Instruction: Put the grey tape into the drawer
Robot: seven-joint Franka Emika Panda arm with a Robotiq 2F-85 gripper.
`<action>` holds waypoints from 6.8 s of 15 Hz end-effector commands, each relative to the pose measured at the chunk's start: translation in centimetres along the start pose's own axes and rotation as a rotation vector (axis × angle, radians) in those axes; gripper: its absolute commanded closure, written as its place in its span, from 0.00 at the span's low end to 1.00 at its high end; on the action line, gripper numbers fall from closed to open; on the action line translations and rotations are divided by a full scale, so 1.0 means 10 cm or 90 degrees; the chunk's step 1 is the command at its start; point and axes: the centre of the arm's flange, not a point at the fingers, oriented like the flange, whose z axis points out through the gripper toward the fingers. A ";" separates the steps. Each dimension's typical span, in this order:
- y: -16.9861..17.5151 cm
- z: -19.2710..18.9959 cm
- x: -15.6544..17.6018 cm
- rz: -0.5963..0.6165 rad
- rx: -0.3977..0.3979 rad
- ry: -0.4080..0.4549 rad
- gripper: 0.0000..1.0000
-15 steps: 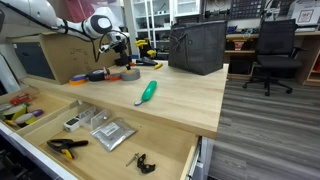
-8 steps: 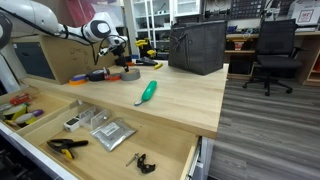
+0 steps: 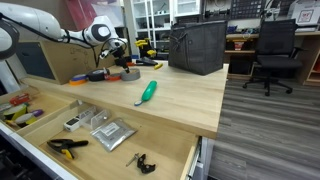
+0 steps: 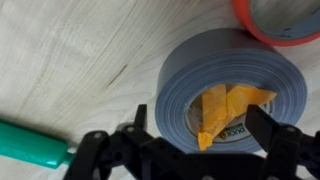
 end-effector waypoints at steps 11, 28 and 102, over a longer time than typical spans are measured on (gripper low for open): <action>0.01 -0.03 -0.01 -0.023 0.003 -0.004 0.79; 0.70 -1.44 -0.13 -0.161 -0.001 0.031 0.89; 1.85 -2.96 -3.27 -0.490 0.173 -0.039 0.64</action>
